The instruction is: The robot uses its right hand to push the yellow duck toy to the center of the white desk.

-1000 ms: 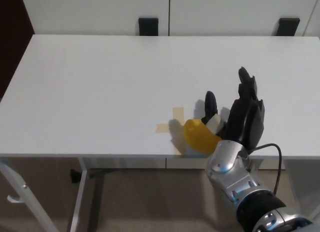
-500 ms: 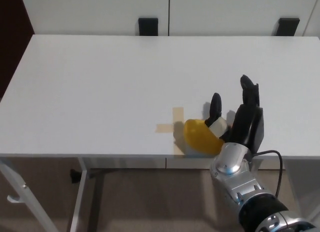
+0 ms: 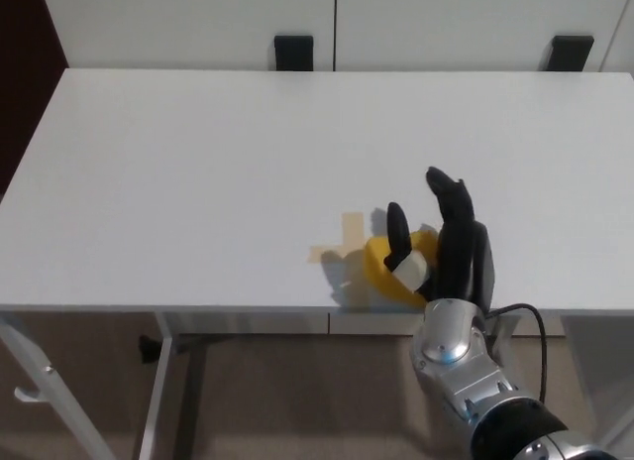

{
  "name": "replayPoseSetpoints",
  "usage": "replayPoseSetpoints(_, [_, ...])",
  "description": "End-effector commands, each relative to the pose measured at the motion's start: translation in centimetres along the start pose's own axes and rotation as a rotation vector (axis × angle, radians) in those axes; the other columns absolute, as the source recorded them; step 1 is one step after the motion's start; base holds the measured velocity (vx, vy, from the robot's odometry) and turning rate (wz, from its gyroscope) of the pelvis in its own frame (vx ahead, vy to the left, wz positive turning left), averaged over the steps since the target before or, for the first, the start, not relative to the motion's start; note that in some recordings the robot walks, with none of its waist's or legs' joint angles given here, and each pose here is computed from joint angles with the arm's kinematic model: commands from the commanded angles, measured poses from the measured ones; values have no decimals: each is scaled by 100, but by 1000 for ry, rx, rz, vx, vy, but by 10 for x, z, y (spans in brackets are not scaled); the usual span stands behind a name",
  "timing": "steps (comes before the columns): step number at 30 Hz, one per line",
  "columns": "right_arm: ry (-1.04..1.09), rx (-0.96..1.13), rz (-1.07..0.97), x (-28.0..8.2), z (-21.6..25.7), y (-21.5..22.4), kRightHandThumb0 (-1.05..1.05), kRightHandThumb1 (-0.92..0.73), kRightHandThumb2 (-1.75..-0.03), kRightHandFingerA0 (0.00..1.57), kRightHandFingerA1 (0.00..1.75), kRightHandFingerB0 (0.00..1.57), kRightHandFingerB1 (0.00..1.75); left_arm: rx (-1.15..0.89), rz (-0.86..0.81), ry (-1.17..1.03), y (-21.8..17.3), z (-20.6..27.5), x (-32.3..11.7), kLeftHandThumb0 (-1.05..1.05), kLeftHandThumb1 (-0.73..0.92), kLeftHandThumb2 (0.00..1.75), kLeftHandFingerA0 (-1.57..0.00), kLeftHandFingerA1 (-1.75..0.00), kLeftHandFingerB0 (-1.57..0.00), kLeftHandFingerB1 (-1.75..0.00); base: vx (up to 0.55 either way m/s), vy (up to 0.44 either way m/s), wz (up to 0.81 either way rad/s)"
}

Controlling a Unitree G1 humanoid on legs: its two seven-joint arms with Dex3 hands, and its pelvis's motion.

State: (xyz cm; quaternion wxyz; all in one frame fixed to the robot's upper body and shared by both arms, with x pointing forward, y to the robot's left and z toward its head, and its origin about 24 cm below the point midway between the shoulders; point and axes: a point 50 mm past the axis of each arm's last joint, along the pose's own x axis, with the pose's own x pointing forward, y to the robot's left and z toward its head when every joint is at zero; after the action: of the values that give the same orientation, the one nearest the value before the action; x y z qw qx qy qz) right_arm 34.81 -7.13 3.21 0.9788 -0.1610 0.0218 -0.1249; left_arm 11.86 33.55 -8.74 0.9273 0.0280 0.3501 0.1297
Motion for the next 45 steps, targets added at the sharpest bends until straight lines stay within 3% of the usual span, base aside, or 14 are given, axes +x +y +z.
replayPoseSetpoints(1, [67,204,319,-60,17,80,-75,-89,-67,32,47,33,35,68,20,-56,11,13,-1,0,38,125,-90,-84,-93,-84,0,0,0])
replayPoseSetpoints(14, [152,239,356,-72,1,83,-76,-91,-68,27,49,28,34,90,13,-64,11,15,-2,2,36,132,-84,-82,-93,-84,0,0,0])
replayPoseSetpoints(15, [149,245,352,-71,2,82,-77,-91,-68,27,47,29,34,96,9,-61,10,15,-2,1,40,125,-86,-83,-91,-84,0,0,0])
replayPoseSetpoints(24, [155,299,329,-68,17,86,-74,-89,-67,28,46,31,33,98,4,-56,8,14,-1,2,36,129,-87,-82,-93,-84,0,0,0])
replayPoseSetpoints(25, [153,296,322,-68,18,87,-73,-89,-68,27,49,29,34,94,0,-55,7,13,0,-1,39,122,-90,-83,-95,-83,0,0,0])
replayPoseSetpoints(28, [150,292,315,-68,19,88,-73,-89,-68,27,49,29,34,88,-5,-53,5,12,0,-1,39,122,-90,-83,-95,-83,0,0,0])
replayPoseSetpoints(29, [146,286,305,-67,21,88,-74,-89,-67,29,51,31,36,95,-7,-51,5,11,0,-3,37,124,-82,-81,-92,-86,0,0,0])
replayPoseSetpoints(32, [142,278,294,-66,23,87,-74,-89,-67,29,51,31,36,106,-10,-49,5,11,-1,-3,37,124,-82,-81,-92,-86,0,0,0])
replayPoseSetpoints(35, [139,285,282,-63,24,86,-76,-89,-67,29,47,33,35,105,-11,-49,4,9,-1,0,35,123,-86,-82,-94,-86,0,0,0])
replayPoseSetpoints(36, [128,274,275,-60,27,84,-74,-91,-68,14,37,26,32,95,-14,-47,3,9,-1,1,34,126,-87,-82,-93,-86,0,0,0])
replayPoseSetpoints(42, [101,243,270,-51,37,82,-75,-92,-67,13,40,26,34,73,-21,-51,1,10,-1,4,30,124,-87,-84,-94,-85,0,0,0])
replayPoseSetpoints(43, [94,252,277,-52,39,83,-74,-91,-67,20,40,28,35,74,-24,-56,0,10,0,0,32,128,-87,-85,-94,-86,0,0,0])
replayPoseSetpoints(45, [85,271,309,-56,42,88,-72,-90,-67,17,36,26,32,79,-27,-59,-2,12,2,-2,38,123,-89,-83,-94,-85,0,0,0])
